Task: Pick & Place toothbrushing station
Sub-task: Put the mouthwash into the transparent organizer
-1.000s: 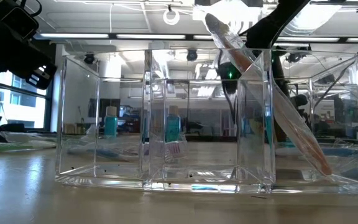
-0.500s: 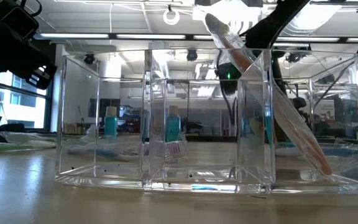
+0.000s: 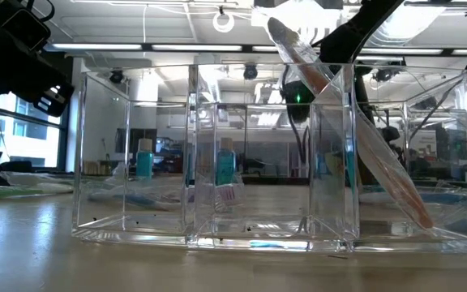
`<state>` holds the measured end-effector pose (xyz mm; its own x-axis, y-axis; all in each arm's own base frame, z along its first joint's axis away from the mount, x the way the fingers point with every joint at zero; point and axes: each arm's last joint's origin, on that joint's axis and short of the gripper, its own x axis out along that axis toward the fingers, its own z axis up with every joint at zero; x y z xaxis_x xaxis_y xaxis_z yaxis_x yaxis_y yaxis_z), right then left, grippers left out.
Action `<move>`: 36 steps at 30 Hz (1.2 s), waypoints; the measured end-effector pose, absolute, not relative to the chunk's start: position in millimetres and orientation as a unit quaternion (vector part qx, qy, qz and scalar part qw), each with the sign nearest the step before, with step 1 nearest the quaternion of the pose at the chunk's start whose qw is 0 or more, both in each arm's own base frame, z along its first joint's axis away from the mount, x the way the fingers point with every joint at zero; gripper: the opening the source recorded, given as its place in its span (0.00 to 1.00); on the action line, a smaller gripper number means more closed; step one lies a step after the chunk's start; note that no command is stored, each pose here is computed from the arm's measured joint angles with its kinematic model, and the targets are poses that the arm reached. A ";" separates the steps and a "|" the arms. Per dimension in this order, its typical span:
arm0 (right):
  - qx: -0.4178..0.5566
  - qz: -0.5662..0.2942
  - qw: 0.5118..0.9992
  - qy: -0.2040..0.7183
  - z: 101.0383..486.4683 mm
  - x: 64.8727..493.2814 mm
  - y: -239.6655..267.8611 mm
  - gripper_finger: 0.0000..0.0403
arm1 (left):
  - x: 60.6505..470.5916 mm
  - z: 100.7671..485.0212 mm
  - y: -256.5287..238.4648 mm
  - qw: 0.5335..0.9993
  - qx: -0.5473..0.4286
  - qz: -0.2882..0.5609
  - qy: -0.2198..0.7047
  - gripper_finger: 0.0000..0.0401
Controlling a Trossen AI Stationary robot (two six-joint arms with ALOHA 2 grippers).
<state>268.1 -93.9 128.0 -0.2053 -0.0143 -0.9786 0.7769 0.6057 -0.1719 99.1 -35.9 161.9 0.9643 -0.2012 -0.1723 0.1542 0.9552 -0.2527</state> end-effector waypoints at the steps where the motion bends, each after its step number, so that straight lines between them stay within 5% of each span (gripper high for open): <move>1: 0.275 -0.349 0.567 0.694 128.0 268.0 -93.9 0.30 | 99.0 161.9 -35.9 0.984 -0.119 -0.090 0.098 0.01; 12: 0.252 -0.349 0.553 0.713 134.1 262.4 -83.3 0.30 | 99.0 161.9 -35.9 0.984 -0.119 -0.090 0.098 0.01; 24: 0.236 -0.352 0.596 0.682 173.9 255.6 -55.0 0.29 | 99.1 161.9 -35.8 0.984 -0.119 -0.090 0.098 0.01; 36: 0.226 -0.323 0.735 0.551 241.8 236.7 -1.8 0.26 | 99.8 164.3 -35.5 0.987 -0.111 -0.083 0.078 0.01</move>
<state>236.7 -1.8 241.8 0.1828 -0.2263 -0.9568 0.7243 0.6891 -0.0246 99.8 -35.5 164.3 0.9741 -0.1806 -0.1359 0.1459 0.9616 -0.2324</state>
